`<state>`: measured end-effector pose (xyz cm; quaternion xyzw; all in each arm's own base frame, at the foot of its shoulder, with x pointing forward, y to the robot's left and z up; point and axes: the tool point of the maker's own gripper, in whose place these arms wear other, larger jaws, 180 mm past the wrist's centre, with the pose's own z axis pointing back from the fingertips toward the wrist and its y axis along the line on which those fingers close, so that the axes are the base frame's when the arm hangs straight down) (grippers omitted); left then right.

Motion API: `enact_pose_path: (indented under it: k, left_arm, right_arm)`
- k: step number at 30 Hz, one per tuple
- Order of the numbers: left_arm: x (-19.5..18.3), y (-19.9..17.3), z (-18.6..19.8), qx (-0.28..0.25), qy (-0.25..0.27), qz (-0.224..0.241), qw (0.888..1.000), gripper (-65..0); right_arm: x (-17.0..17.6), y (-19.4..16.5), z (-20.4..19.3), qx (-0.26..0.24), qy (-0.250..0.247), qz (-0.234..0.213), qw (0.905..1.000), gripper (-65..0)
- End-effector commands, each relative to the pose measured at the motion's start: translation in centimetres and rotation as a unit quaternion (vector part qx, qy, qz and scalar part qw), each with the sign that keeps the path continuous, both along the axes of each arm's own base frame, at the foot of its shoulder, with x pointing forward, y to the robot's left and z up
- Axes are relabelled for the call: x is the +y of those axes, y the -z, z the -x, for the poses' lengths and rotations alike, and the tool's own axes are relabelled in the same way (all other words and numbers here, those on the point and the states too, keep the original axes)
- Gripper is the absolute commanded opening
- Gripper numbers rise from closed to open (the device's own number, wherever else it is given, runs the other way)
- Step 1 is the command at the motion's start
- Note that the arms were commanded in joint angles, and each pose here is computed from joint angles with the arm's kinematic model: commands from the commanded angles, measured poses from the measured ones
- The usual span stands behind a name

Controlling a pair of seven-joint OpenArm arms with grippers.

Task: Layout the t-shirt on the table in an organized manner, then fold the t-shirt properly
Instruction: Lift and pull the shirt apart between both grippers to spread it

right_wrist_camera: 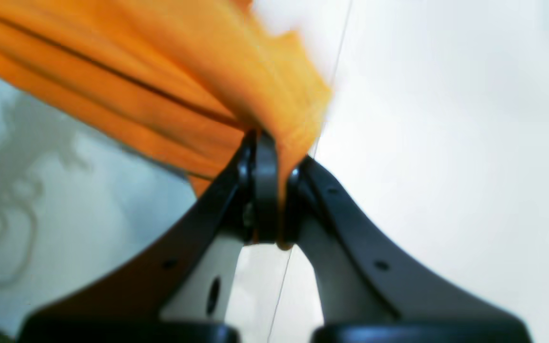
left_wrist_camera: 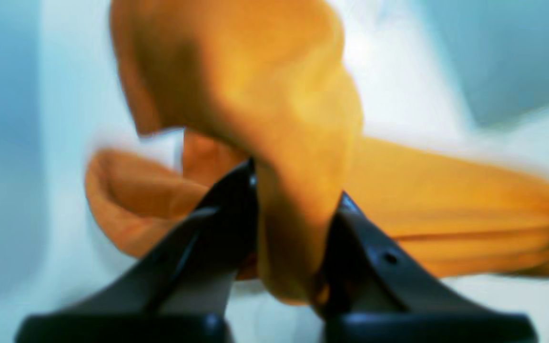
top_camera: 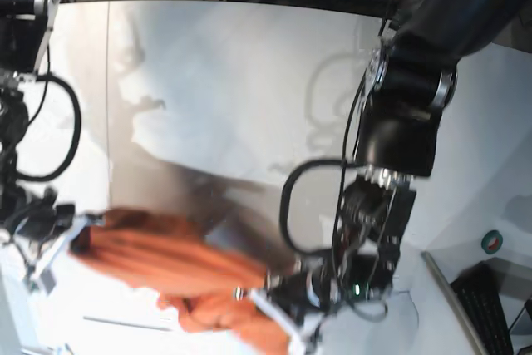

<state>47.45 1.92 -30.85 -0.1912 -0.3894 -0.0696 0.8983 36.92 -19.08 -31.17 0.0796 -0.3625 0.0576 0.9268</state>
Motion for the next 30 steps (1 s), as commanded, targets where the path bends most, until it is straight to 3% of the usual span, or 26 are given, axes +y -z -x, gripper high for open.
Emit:
enact_pose_path:
  k: [1, 6, 11, 13, 19, 27, 28, 30]
  left_arm:
    - [0.9, -0.9, -0.6, -0.020, -0.008, -0.004, 1.000, -65.0]
    - [4.4, 6.8, 4.5, 0.056, -0.022, -0.037, 0.997, -65.0]
    - [6.2, 11.1, 8.6, 0.106, -0.027, -0.053, 0.993, -12.3]
    - [6.5, 12.2, 10.1, 0.120, -0.026, -0.055, 0.991, 0.0]
    - [9.5, 12.0, 14.3, 0.107, -0.024, -0.077, 0.991, 0.0]
    - [14.2, 9.4, 16.2, 0.073, -0.099, -0.058, 0.991, 0.0]
    - [14.6, 9.2, 15.9, 0.070, -0.106, -0.057, 0.990, -1.2]
    - [15.5, 8.5, 15.1, 0.060, -0.123, -0.053, 0.989, -16.3]
  right_arm:
    - [-0.6, -0.4, -0.1, -0.011, 0.006, 0.005, 0.9999, -65.0]
    - [-0.9, 5.1, 4.2, 0.069, 0.014, -0.002, 0.9975, -65.0]
    - [-1.6, 8.9, 7.4, 0.127, 0.025, -0.006, 0.9915, -65.0]
    - [-1.7, 10.0, 8.3, 0.134, 0.030, -0.009, 0.9905, -65.0]
    - [-1.8, 11.8, 11.1, 0.156, 0.032, -0.008, 0.9871, -65.0]
    - [-1.8, 11.9, 11.4, 0.159, 0.032, -0.008, 0.9868, -65.0]
    - [-1.8, 11.9, 11.4, 0.159, 0.033, -0.008, 0.9867, -65.0]
    - [-1.8, 11.9, 11.4, 0.159, 0.033, -0.008, 0.9867, -65.0]
